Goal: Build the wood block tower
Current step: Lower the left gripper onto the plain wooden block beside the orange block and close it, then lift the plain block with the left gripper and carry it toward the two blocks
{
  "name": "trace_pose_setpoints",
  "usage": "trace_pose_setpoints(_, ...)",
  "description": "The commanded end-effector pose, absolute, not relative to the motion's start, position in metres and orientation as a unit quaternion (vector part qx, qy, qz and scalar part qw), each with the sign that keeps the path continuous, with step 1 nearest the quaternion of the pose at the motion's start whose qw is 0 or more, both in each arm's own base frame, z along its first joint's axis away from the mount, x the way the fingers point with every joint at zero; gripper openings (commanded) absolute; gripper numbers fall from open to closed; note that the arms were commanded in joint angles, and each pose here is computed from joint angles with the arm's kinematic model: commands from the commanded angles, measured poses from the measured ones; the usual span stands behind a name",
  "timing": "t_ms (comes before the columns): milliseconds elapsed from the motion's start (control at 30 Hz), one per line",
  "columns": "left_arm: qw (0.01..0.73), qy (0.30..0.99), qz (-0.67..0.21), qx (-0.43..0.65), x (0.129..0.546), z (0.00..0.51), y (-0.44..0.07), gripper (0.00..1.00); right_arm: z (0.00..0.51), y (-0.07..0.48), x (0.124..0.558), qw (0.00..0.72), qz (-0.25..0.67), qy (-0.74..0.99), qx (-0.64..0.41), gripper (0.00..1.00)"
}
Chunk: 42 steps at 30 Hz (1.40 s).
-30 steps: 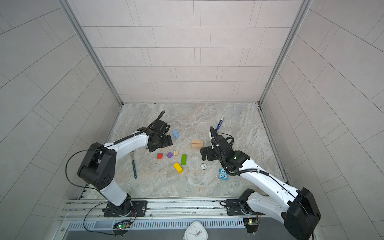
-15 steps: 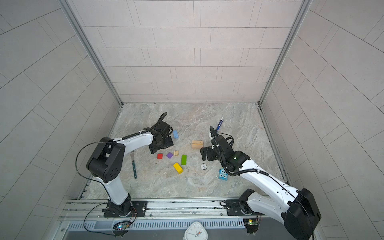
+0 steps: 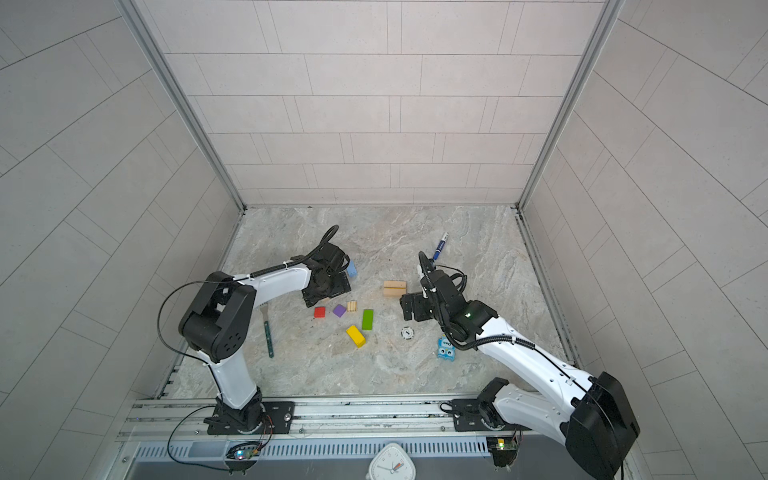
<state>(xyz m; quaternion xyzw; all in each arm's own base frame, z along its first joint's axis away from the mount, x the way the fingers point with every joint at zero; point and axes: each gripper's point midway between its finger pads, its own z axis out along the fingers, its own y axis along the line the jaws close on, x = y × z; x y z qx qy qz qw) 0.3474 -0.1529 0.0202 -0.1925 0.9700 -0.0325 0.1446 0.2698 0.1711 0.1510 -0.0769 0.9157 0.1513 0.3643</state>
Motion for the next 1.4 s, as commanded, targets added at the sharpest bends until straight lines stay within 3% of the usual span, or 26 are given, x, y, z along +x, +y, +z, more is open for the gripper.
trace_pose_setpoints(0, 0.144, 0.969, -0.034, -0.200, 0.351, 0.017, -0.157, 1.00, 0.148, 0.169, 0.270, 0.364, 0.148, 0.917, -0.072, 0.99)
trace_pose_setpoints(267, 0.143, 0.968, -0.036, -0.203, 0.351, 0.013, -0.159, 0.94, 0.147, 0.167, 0.269, 0.365, 0.148, 0.917, -0.071, 0.99)
trace_pose_setpoints(467, 0.151, 0.969, -0.021, -0.193, 0.352, 0.016, -0.154, 0.80, 0.149, 0.166, 0.269, 0.367, 0.148, 0.916, -0.069, 0.99)
trace_pose_setpoints(667, 0.150, 0.973, -0.010, -0.176, 0.349, 0.021, -0.151, 0.77, 0.149, 0.166, 0.268, 0.366, 0.150, 0.916, -0.067, 0.99)
trace_pose_setpoints(767, 0.147, 0.976, -0.016, -0.157, 0.349, 0.026, -0.154, 0.68, 0.149, 0.165, 0.268, 0.367, 0.149, 0.916, -0.066, 0.99)
trace_pose_setpoints(1133, 0.153, 0.983, -0.046, -0.094, 0.346, 0.053, -0.173, 0.65, 0.148, 0.161, 0.269, 0.365, 0.148, 0.918, -0.056, 0.99)
trace_pose_setpoints(1367, 0.183, 0.979, -0.079, -0.042, 0.339, 0.088, -0.214, 0.66, 0.152, 0.158, 0.270, 0.365, 0.161, 0.916, -0.037, 0.99)
